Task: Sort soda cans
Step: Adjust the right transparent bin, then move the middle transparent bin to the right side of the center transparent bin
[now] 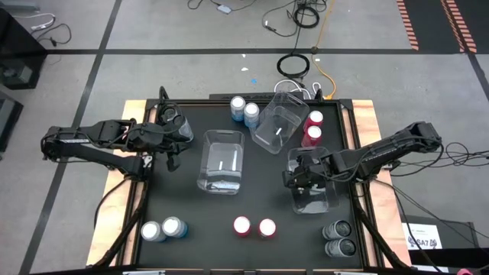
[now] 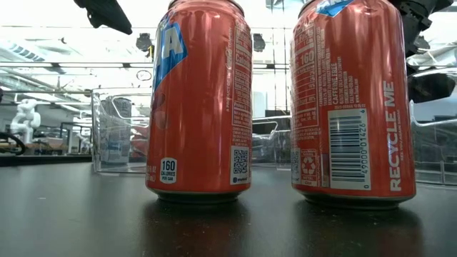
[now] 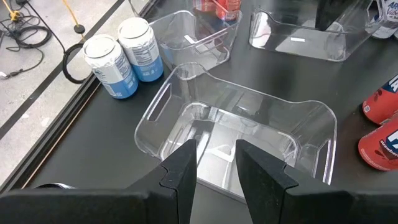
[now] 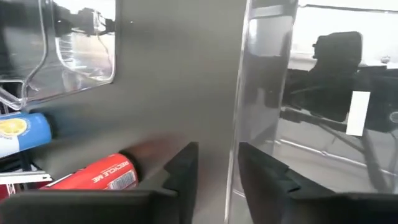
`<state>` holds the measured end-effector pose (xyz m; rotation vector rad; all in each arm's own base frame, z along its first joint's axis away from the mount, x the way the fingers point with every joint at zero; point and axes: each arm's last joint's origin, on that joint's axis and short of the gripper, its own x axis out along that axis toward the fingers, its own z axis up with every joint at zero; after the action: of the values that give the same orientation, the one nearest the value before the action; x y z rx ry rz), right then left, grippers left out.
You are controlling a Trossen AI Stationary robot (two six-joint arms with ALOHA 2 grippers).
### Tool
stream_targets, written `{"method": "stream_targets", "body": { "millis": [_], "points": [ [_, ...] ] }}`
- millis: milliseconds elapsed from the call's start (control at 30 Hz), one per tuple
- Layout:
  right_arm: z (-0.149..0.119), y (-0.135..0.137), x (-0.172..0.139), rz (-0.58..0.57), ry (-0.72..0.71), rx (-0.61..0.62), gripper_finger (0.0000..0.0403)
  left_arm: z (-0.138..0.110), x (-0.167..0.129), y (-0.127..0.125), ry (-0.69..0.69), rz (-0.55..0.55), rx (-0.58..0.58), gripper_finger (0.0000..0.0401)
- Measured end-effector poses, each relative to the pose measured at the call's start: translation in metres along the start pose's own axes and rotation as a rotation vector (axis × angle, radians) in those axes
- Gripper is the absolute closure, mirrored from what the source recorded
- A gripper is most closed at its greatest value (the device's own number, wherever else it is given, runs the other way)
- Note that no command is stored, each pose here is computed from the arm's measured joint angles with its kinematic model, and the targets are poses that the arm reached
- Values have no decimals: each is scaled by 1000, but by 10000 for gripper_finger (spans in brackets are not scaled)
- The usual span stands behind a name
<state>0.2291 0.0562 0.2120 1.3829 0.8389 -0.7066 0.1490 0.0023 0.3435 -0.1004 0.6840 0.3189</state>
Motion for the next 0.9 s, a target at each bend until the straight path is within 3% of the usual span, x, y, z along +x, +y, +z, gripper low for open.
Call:
{"method": "stream_targets", "body": {
  "millis": [100, 233, 533, 700, 900],
  "points": [
    [0, 1, -4, 26, 2, -14, 262, 0, 0, 0, 0, 0, 0, 278],
    [3, 6, -22, 144, -47, -25, 245, 0, 0, 0, 0, 0, 0, 278],
    [14, 3, -74, 360, -255, -89, 246, 0, 0, 0, 0, 0, 1, 278],
    [25, 7, -87, 381, -331, -152, 247, 0, 0, 0, 0, 0, 9, 278],
    [43, 34, -125, 343, -480, -278, 248, 0, 0, 0, 1, 2, 10, 278]
  ]
}}
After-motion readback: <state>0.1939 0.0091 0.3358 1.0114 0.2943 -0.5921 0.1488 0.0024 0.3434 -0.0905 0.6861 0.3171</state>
